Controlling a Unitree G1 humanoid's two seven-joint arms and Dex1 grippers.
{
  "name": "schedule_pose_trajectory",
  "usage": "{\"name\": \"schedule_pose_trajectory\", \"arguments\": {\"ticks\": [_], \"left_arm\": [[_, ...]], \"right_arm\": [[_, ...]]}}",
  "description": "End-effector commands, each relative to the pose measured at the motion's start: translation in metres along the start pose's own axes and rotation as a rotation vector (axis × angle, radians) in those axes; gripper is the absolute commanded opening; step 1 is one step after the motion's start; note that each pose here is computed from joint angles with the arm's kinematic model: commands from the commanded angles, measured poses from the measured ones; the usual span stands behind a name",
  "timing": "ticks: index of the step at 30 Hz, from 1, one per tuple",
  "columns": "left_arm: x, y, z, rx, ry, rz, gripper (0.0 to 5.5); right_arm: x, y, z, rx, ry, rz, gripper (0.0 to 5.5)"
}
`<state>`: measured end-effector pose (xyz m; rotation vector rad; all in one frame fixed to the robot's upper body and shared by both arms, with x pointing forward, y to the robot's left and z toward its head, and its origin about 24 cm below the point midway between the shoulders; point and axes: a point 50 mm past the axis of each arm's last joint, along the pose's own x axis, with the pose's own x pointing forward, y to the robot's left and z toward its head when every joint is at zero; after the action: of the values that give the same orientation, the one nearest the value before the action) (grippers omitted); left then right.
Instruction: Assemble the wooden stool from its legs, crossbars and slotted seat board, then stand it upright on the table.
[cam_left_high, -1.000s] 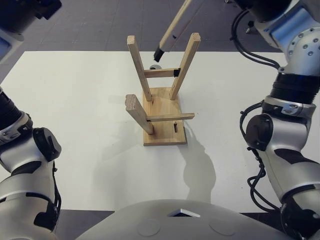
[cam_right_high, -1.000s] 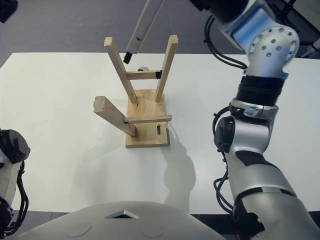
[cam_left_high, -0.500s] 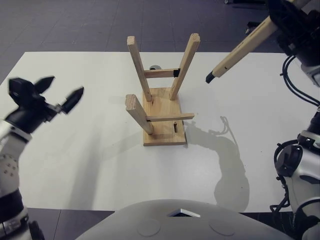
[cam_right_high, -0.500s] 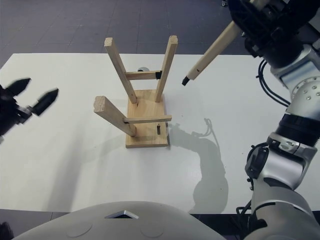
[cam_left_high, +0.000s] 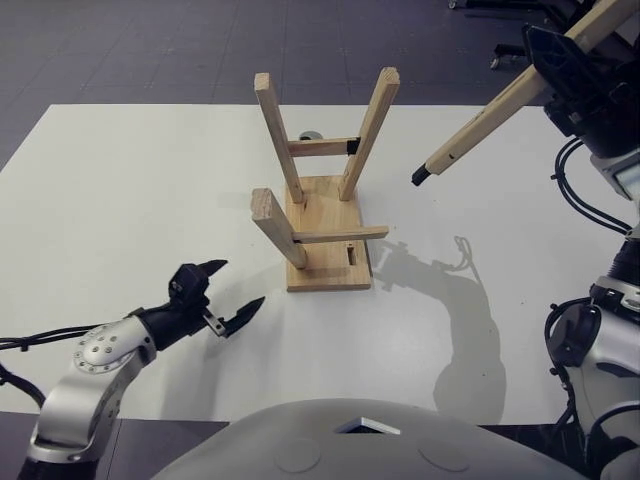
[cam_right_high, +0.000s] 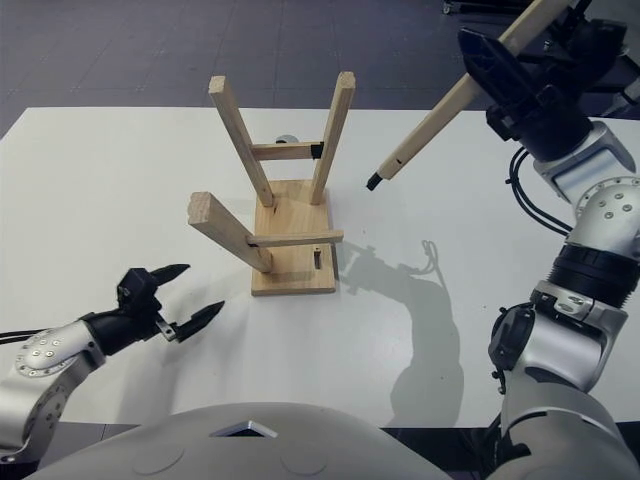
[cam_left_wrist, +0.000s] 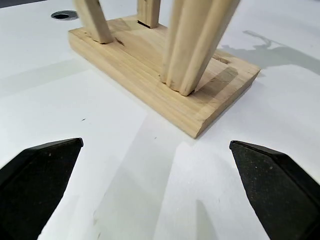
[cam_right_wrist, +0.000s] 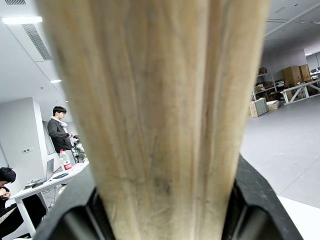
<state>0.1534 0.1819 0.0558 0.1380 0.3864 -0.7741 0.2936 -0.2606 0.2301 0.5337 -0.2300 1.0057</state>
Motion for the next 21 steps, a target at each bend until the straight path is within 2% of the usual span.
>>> {"name": "schedule_pose_trajectory", "arguments": {"ticks": [1,6,10,16,21], "left_arm": [[0.025,-0.007,0.013,0.058,-0.058,0.01,5.4],[0.048,-0.016,0.014,0.138,-0.045,0.02,5.4],[0.053,-0.02,0.005,0.201,0.005,0.007,5.4],[0.058,-0.003,-0.021,0.218,0.131,0.077,5.4],[0.046,0.025,-0.036,0.189,0.187,0.153,5.4]], "right_arm": [[0.009,0.004,0.005,-0.017,-0.035,0.037,2.06],[0.022,0.008,0.008,-0.015,-0.043,0.079,2.06],[0.033,0.01,0.016,-0.027,-0.059,0.109,2.06],[0.042,0.01,0.018,-0.011,-0.088,0.132,2.06],[0.045,0.01,0.01,0.008,-0.082,0.136,2.06]]}}
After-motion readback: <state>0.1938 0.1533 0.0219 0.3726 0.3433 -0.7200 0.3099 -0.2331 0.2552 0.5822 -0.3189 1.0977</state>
